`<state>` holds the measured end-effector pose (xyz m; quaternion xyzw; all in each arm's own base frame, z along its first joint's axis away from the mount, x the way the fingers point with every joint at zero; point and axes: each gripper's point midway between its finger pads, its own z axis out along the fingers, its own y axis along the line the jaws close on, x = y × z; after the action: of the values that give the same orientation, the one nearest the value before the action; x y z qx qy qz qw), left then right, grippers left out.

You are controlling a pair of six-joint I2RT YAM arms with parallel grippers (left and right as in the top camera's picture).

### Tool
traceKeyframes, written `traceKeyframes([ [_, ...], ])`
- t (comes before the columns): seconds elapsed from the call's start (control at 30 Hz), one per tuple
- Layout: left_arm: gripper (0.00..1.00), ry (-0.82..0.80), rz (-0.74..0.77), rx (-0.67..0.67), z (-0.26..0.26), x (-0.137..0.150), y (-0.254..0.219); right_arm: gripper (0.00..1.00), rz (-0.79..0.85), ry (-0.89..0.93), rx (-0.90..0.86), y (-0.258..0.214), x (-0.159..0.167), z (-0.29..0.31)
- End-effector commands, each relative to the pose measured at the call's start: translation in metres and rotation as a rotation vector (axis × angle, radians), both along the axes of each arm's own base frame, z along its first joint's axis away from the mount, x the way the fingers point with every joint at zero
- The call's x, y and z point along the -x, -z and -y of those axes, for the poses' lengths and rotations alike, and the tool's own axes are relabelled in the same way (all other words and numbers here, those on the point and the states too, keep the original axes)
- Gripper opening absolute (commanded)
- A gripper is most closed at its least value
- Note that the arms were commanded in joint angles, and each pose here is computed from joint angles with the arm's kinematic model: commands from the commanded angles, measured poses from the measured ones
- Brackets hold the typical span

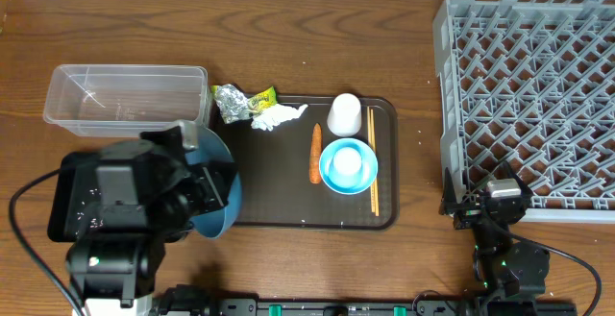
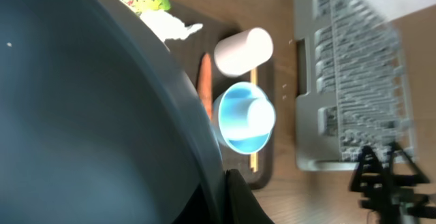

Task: Sort waste into correct bins and load items into the dishwasher rack
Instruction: 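Carry the empty bowl back and set it on the brown tray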

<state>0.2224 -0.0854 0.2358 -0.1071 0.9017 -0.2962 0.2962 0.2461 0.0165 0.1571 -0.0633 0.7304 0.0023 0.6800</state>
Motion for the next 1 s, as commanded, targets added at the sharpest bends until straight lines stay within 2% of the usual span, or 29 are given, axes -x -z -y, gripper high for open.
traceKeyframes([
  [0.0, 0.06, -0.057, -0.005, -0.104, -0.003, -0.010, 0.007, 0.99, 0.004, 0.011, 0.013, 0.000, 0.000, 0.003],
  [0.2, 0.06, 0.042, -0.021, -0.165, 0.035, -0.026, 0.023, 0.99, 0.004, 0.011, 0.013, 0.000, 0.000, 0.003],
  [0.5, 0.05, 0.164, -0.106, -0.265, 0.088, -0.043, 0.073, 0.99, 0.004, 0.011, 0.013, 0.000, 0.000, 0.003],
  [0.97, 0.06, 0.171, -0.300, -0.391, 0.091, -0.048, 0.145, 0.99, 0.004, 0.011, 0.013, 0.000, 0.000, 0.003],
])
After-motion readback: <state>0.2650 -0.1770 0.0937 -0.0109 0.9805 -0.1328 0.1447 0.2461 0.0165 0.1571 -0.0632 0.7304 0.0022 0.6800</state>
